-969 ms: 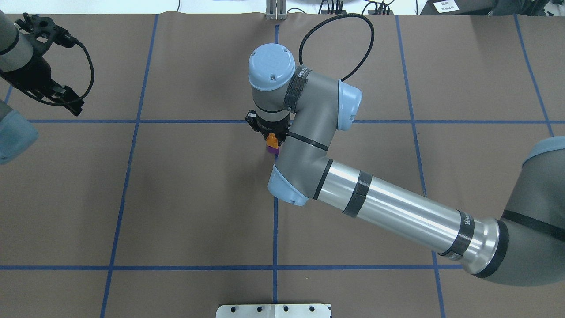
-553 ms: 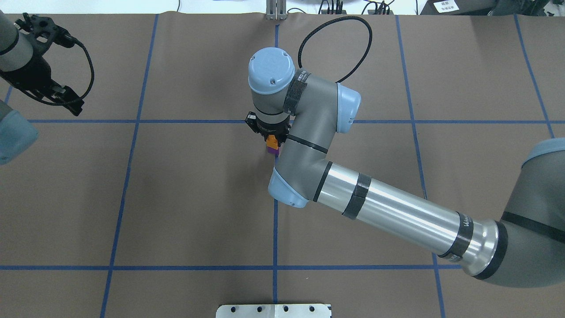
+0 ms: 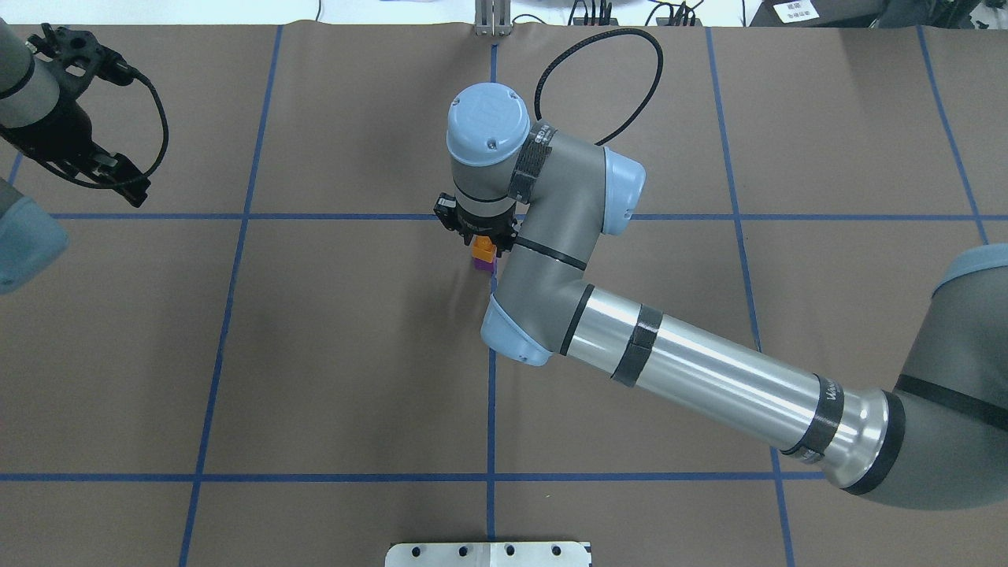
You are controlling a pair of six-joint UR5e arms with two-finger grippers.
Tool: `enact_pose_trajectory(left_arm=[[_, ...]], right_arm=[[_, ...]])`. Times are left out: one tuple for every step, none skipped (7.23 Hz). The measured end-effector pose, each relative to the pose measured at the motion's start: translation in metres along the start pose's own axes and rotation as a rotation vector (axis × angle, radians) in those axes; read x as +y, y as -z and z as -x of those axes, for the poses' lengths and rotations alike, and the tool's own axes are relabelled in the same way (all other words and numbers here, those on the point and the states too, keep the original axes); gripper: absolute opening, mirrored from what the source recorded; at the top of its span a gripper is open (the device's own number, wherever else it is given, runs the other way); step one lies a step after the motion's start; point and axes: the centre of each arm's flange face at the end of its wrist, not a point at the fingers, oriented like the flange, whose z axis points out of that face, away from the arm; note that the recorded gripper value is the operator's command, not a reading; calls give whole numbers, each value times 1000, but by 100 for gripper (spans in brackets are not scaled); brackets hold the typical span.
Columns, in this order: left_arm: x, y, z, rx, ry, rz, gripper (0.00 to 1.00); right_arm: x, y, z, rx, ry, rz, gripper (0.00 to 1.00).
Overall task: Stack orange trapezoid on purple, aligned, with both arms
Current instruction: 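Open the right gripper and raise it away from the stack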
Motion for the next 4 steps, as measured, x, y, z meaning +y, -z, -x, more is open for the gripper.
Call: enact_pose_trajectory(left_arm=[[0, 0, 0, 0, 0, -1, 100], [1, 1, 1, 0, -3, -2, 100], [3, 4, 7, 12, -12, -5, 100], [9, 11, 22, 36, -30, -8, 100]], right_arm=[[-1, 3, 1, -5, 0, 1, 100], [-3, 14, 2, -22, -1, 2, 100], [-13, 37, -3, -49, -9, 1, 100], [-30, 66, -22, -75, -9, 5, 100]])
